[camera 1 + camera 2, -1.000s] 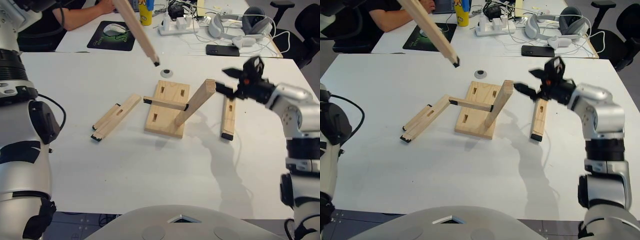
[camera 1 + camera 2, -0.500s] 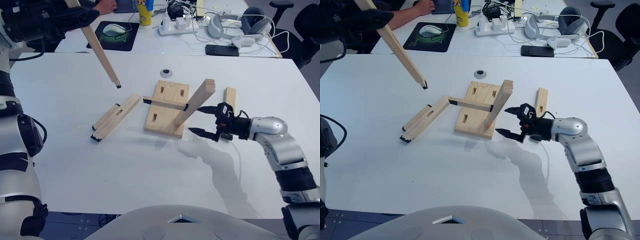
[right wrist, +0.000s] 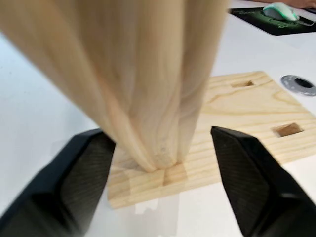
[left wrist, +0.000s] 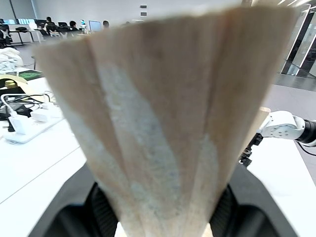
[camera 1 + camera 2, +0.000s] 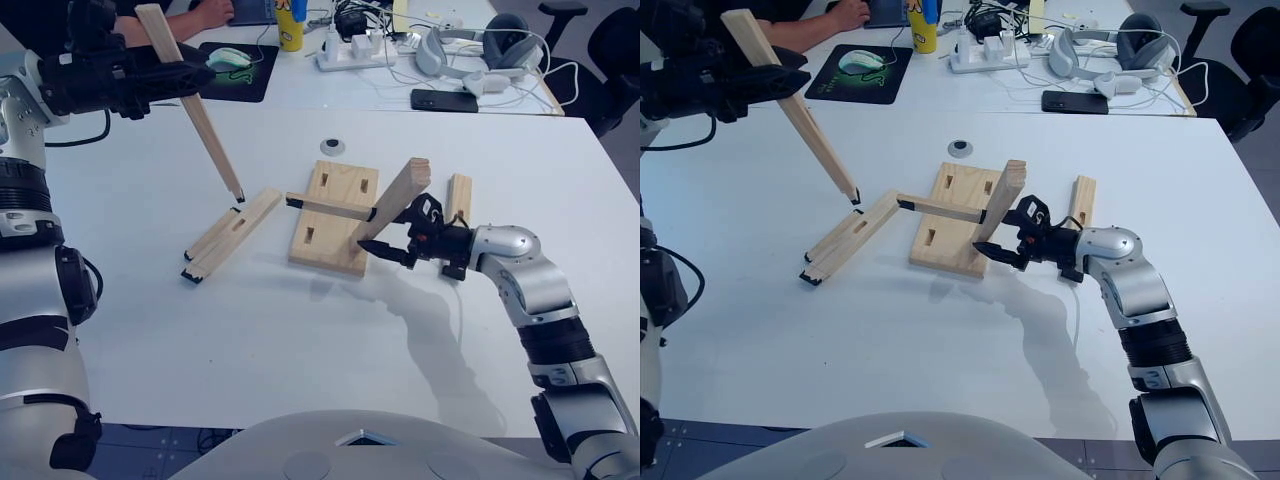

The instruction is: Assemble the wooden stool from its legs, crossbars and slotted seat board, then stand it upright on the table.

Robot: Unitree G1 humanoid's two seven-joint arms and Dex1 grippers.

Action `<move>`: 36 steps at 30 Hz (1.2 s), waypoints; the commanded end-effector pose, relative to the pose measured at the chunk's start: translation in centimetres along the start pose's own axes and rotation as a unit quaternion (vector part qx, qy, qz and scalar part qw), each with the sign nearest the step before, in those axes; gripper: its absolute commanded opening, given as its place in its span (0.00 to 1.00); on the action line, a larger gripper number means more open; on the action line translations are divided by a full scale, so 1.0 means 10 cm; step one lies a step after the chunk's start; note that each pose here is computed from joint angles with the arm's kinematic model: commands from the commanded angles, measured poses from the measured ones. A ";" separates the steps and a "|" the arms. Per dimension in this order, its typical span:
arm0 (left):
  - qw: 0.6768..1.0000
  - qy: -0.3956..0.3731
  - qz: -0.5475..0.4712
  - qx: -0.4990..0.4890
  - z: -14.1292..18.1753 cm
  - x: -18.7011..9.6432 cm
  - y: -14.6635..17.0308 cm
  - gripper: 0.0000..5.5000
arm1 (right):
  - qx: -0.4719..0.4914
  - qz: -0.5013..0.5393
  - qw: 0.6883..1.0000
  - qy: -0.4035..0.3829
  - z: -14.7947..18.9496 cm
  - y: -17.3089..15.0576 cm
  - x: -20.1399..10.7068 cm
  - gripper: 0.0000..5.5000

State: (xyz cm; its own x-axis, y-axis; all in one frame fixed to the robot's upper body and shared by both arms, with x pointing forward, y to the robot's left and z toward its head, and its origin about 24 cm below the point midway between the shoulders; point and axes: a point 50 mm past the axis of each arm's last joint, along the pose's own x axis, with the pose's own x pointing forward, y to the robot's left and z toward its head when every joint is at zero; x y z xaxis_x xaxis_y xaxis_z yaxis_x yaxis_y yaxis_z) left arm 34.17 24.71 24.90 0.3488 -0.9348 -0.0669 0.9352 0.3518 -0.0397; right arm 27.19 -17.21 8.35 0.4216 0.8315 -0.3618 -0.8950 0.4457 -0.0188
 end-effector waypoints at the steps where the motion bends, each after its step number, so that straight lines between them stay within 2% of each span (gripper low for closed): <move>1: 1.000 -0.004 -0.020 0.004 -0.03 0.03 -0.07 0.37 | -0.013 0.012 1.000 0.018 0.05 -0.07 -0.04 0.49; 4: 0.998 -0.038 -0.040 -0.008 -0.05 0.05 -0.15 0.37 | -0.017 0.021 0.999 0.027 0.06 -0.09 -0.09 0.40; 6: 0.997 -0.052 -0.053 -0.018 -0.11 0.07 -0.22 0.37 | -0.025 0.023 0.999 0.037 0.07 -0.14 -0.14 0.38; 11: 0.997 -0.035 -0.065 -0.038 -0.40 0.15 -0.42 0.37 | -0.042 0.035 0.997 0.056 0.13 -0.28 -0.19 0.38; 15: 0.996 -0.030 -0.072 -0.040 -0.57 0.26 -0.54 0.37 | -0.049 0.055 0.995 0.065 0.18 -0.37 -0.25 0.28; 20: 0.997 -0.040 -0.070 -0.015 -0.58 0.40 -0.64 0.37 | -0.058 0.103 0.990 0.075 0.28 -0.39 -0.27 0.15; 27: 0.997 -0.053 -0.065 -0.001 -0.53 0.35 -0.67 0.37 | -0.057 0.138 0.985 0.088 0.34 -0.31 -0.31 0.00; 32: 0.997 -0.039 -0.063 0.004 -0.56 0.31 -0.67 0.37 | -0.058 0.081 0.982 0.159 0.02 -0.35 -0.43 0.00; 36: 0.998 -0.037 -0.059 -0.002 -0.58 0.28 -0.66 0.37 | -0.078 -0.047 0.985 0.146 -0.15 -0.58 -0.39 0.00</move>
State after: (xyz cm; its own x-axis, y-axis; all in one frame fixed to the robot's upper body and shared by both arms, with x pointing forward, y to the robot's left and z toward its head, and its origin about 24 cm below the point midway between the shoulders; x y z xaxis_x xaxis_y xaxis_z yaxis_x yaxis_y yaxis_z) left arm 28.74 19.73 18.98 0.2372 -0.9712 0.0215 0.9700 0.2356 -0.0594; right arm 29.11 -22.80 9.13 0.3147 0.7063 -0.6341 -0.9376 0.3355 -0.0916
